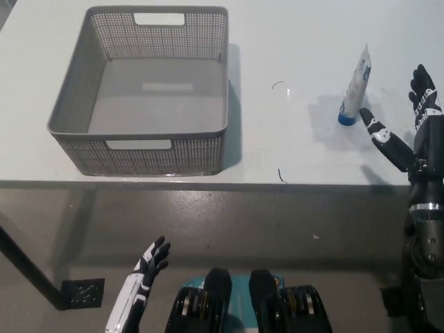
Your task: Use the right hand to pick up a shampoo and place it into a container on the left side
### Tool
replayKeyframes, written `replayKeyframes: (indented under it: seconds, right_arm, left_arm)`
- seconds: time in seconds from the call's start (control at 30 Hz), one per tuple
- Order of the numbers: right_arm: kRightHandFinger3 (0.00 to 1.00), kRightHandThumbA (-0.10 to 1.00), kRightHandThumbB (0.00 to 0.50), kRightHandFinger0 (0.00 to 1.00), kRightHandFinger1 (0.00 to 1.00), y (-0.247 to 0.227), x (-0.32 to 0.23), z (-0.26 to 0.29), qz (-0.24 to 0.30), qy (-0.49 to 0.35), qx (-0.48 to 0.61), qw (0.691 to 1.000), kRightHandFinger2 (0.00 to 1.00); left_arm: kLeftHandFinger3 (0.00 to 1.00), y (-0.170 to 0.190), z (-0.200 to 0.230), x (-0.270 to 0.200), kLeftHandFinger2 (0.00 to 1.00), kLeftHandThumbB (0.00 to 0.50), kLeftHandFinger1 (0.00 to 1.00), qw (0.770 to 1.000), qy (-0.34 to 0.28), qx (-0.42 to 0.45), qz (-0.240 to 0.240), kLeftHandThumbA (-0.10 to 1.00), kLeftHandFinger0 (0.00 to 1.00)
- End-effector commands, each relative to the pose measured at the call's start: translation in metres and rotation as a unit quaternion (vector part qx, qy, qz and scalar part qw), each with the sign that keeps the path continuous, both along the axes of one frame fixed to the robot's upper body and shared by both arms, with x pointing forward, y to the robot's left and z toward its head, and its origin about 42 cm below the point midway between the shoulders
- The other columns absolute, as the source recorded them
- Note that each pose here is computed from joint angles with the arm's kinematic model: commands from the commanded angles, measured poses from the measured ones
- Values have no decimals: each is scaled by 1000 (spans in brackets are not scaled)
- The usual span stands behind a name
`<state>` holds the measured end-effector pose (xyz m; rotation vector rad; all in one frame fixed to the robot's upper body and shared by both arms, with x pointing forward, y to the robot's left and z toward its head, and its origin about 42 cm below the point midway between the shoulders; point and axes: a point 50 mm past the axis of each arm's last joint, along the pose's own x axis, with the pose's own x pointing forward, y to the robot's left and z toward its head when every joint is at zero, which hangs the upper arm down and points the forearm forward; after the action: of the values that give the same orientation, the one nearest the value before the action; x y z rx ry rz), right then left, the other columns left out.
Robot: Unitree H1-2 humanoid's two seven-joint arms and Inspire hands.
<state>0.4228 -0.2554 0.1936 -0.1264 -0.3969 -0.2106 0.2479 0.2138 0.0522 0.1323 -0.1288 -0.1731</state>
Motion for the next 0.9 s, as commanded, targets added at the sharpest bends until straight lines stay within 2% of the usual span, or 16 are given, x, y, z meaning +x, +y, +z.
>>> replayKeyframes:
  seconds: [0.0, 0.07, 0.13, 0.3, 0.4, 0.47, 0.5, 0.57, 0.77, 0.87]
  right_arm:
    - [1000, 879, 330, 1000, 1000, -4, 28, 22, 7, -8, 24, 1000, 1000]
    - [1000, 881, 319, 1000, 1000, -4, 40, 21, 10, 1, 21, 1000, 1000]
    - [1000, 861, 309, 1000, 1000, -2, 48, 20, 11, 7, 23, 1000, 1000]
    - [1000, 873, 325, 1000, 1000, 5, 69, 21, 6, 27, 10, 1000, 1000]
    - [1000, 852, 314, 1000, 1000, 10, 79, 22, 5, 37, 6, 999, 1000]
    - [1000, 860, 338, 1000, 1000, 13, 85, 23, 4, 44, 4, 999, 1000]
    - [1000, 870, 348, 1000, 1000, 15, 88, 24, 3, 48, 2, 999, 1000]
    - [1000, 870, 330, 1000, 1000, 19, 91, 25, 7, 52, 3, 999, 1000]
    - [1000, 874, 350, 1000, 1000, 26, 102, 23, 8, 68, -4, 998, 1000]
    - [1000, 894, 361, 1000, 1000, 30, 109, 22, 6, 84, -8, 996, 1000]
  left_arm:
    - [1000, 0, 2, -7, 1000, 86, 1000, 1000, -22, -7, -9, 1000, 1000]
    - [1000, -1, 2, -9, 1000, 69, 1000, 1000, -21, -10, -8, 1000, 1000]
    - [1000, -2, 3, -10, 1000, 86, 1000, 1000, -19, -12, -9, 1000, 1000]
    - [1000, -1, 3, -7, 1000, 82, 1000, 1000, -24, -5, -9, 1000, 1000]
    - [1000, -1, 3, -7, 1000, 75, 1000, 1000, -21, -5, -9, 1000, 1000]
    - [1000, -1, 2, -7, 1000, 89, 1000, 1000, -18, -10, -9, 1000, 1000]
    - [1000, -1, 2, -7, 1000, 80, 1000, 1000, -19, -11, -9, 1000, 1000]
    - [1000, 0, 2, -6, 1000, 77, 1000, 1000, -20, -8, -7, 1000, 1000]
    - [1000, -1, 2, -7, 1000, 86, 1000, 1000, -14, -8, -8, 1000, 1000]
    - [1000, 0, 3, -7, 1000, 66, 1000, 1000, -20, -5, -9, 1000, 1000]
